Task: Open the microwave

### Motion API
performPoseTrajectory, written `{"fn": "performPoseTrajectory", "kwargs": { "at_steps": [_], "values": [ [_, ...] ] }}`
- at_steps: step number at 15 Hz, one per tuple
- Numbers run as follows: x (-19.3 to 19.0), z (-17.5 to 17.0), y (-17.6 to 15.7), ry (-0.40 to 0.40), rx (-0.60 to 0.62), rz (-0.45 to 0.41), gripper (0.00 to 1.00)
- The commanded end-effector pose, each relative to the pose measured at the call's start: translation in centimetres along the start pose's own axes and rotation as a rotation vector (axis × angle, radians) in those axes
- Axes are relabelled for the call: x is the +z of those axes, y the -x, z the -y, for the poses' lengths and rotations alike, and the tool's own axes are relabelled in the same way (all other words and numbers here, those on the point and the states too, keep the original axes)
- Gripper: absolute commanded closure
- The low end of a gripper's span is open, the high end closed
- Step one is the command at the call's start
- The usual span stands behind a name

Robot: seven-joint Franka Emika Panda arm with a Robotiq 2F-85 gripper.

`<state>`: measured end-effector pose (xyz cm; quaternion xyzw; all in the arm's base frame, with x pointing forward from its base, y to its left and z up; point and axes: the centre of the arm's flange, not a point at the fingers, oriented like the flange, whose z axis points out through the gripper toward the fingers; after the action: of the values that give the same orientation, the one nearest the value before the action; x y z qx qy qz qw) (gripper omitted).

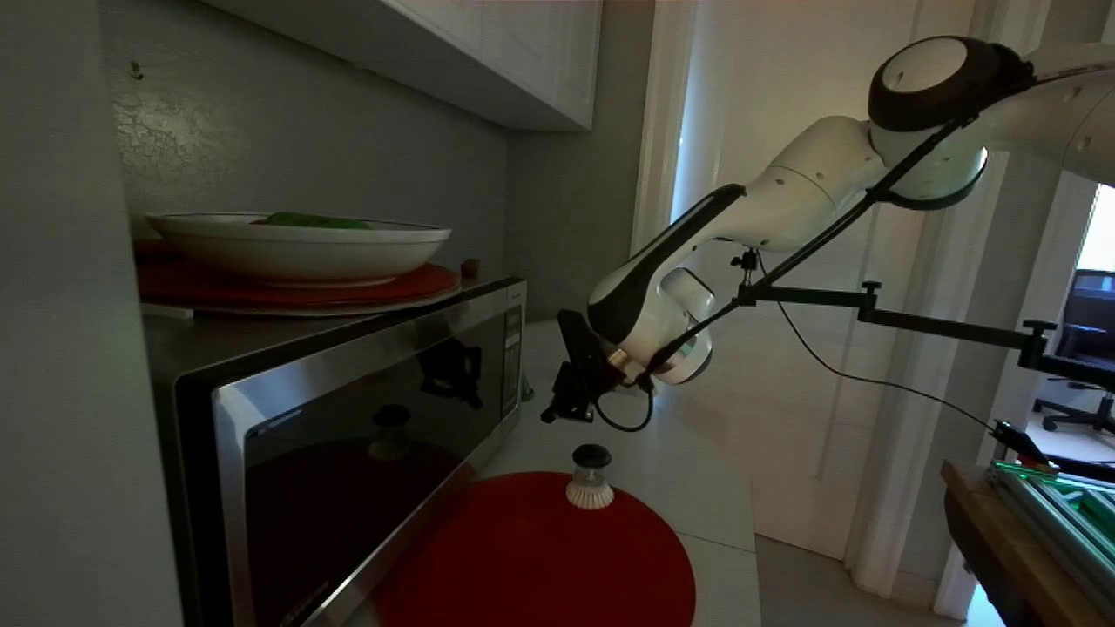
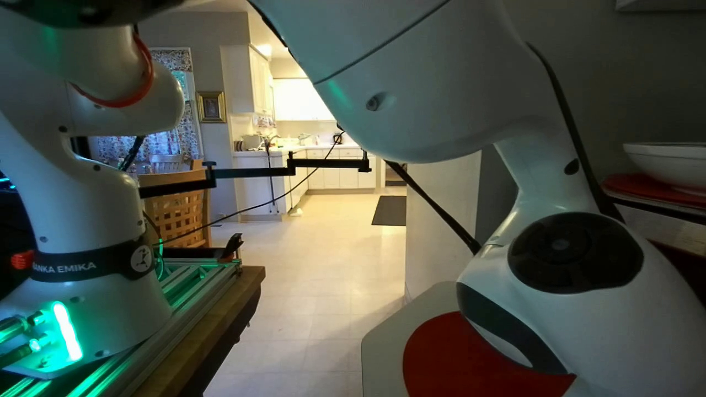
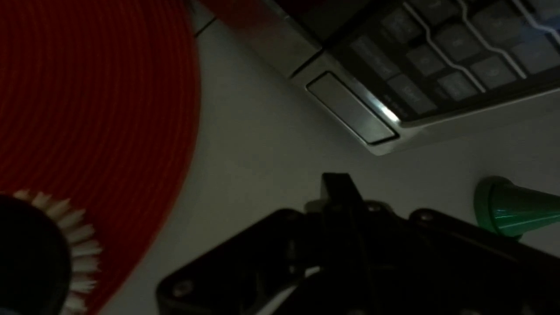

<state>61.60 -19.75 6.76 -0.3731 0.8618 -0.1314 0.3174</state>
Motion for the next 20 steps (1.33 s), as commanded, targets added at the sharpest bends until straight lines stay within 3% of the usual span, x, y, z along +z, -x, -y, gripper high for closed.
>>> {"fn": "performPoseTrajectory", "kwargs": {
  "at_steps": [1, 9, 10, 20],
  "values": [
    [2.3, 0.6, -0.3, -0.045, -0.027, 0.010, 1.00],
    [5.1, -0.5, 1.2, -0.055, -0.055, 0.100, 1.00],
    [4.0, -0.6, 1.4, -0.024, -0.063, 0.068, 1.00],
    [4.1, -2.3, 0.4, -0.016, -0.066, 0.089, 1.00]
  ]
}}
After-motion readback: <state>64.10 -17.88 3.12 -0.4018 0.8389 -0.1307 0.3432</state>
